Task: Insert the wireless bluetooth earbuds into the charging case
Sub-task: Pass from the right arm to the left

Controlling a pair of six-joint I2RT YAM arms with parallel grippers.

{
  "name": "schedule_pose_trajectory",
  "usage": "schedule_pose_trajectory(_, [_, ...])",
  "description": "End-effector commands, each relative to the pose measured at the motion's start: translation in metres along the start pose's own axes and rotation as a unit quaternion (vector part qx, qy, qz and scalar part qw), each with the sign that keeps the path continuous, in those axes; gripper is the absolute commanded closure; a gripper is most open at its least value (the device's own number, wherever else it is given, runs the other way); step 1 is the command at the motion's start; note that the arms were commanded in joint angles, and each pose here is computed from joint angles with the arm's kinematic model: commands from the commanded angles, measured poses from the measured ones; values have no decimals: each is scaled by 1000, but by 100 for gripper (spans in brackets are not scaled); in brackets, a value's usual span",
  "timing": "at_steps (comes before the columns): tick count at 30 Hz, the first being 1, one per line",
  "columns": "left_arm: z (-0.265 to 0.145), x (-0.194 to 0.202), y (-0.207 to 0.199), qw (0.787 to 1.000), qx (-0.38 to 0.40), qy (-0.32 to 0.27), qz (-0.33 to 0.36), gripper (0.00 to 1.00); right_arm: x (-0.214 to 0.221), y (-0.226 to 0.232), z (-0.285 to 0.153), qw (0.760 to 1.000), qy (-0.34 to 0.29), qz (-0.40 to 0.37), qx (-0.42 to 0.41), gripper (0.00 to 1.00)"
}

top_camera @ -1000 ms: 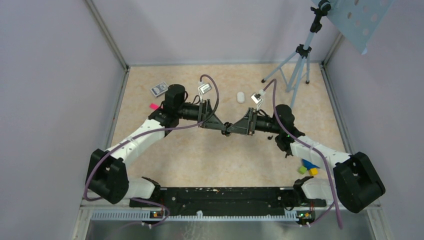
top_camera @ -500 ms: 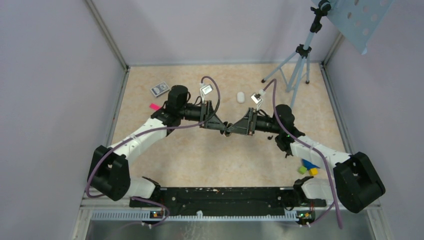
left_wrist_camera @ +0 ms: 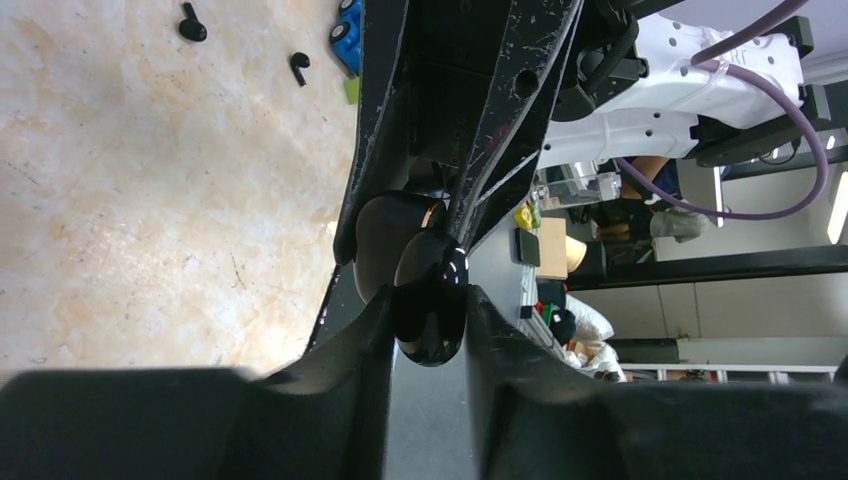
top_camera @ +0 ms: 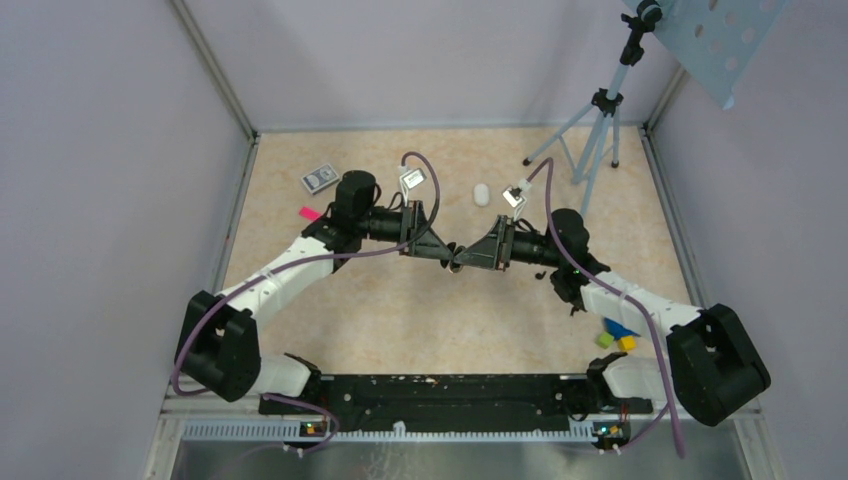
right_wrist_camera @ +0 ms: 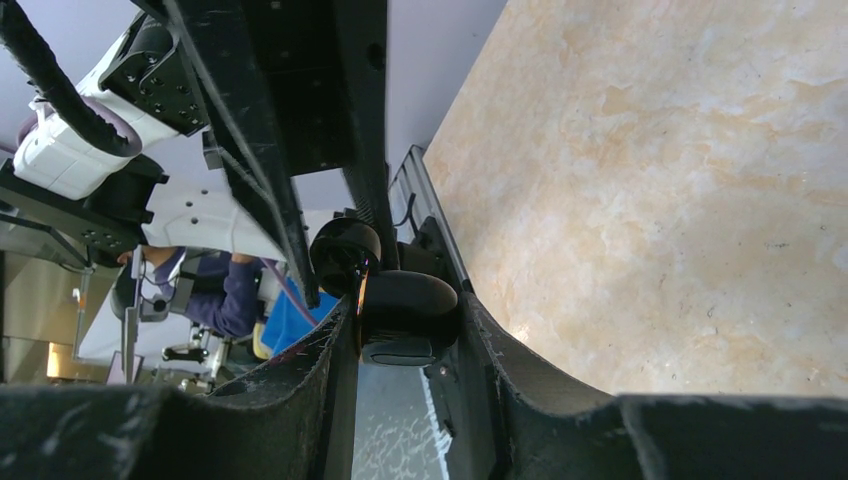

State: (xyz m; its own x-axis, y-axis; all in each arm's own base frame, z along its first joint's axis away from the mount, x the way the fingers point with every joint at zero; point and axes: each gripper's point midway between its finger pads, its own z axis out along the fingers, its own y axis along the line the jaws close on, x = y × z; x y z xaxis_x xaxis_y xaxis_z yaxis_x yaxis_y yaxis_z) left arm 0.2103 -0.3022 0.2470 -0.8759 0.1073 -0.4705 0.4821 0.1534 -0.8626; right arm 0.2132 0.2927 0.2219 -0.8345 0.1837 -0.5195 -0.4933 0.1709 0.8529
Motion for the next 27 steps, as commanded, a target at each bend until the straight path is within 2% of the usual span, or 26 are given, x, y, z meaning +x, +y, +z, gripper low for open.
schedule_pose_trajectory(1, [1, -5, -5, 1000, 10, -10, 17, 50, -16, 18, 0, 999, -21, -42, -19, 100])
schedule_pose_trajectory(2, [1, -4, -6, 1000, 11, -9, 16, 41, -17, 17, -1, 999, -21, -42, -18, 100])
schedule_pose_trajectory(4, [0, -5, -5, 1000, 10, -10, 15, 37, -15, 15, -1, 999, -21, -40, -17, 100])
schedule_pose_trajectory(9, [-4, -5, -2, 1000, 6, -16, 10, 49, -16, 16, -2, 999, -20, -40, -18, 100])
schedule_pose_trajectory(14, [-4, -6, -4, 1000, 13, -17, 9, 54, -15, 16, -4, 999, -23, -40, -15, 100])
schedule_pose_trajectory(16, [-5, -7, -5, 1000, 15, -19, 9, 54, -14, 14, -5, 999, -22, -39, -13, 100])
schedule_pose_trajectory(19, [-4, -7, -4, 1000, 15, -18, 10, 46, -14, 13, -5, 999, -23, -39, -15, 100])
schedule_pose_trajectory(22, [-4, -7, -4, 1000, 19, -16, 8, 43, -14, 13, -5, 999, -23, -39, -14, 100])
schedule_pose_trajectory(24, [-4, -7, -5, 1000, 21, -18, 9, 44, -13, 12, -5, 999, -22, -37, -12, 100])
schedule_pose_trajectory(27, [-4, -7, -7, 1000, 23, -18, 10, 52, -13, 11, -6, 999, -21, -37, -10, 100])
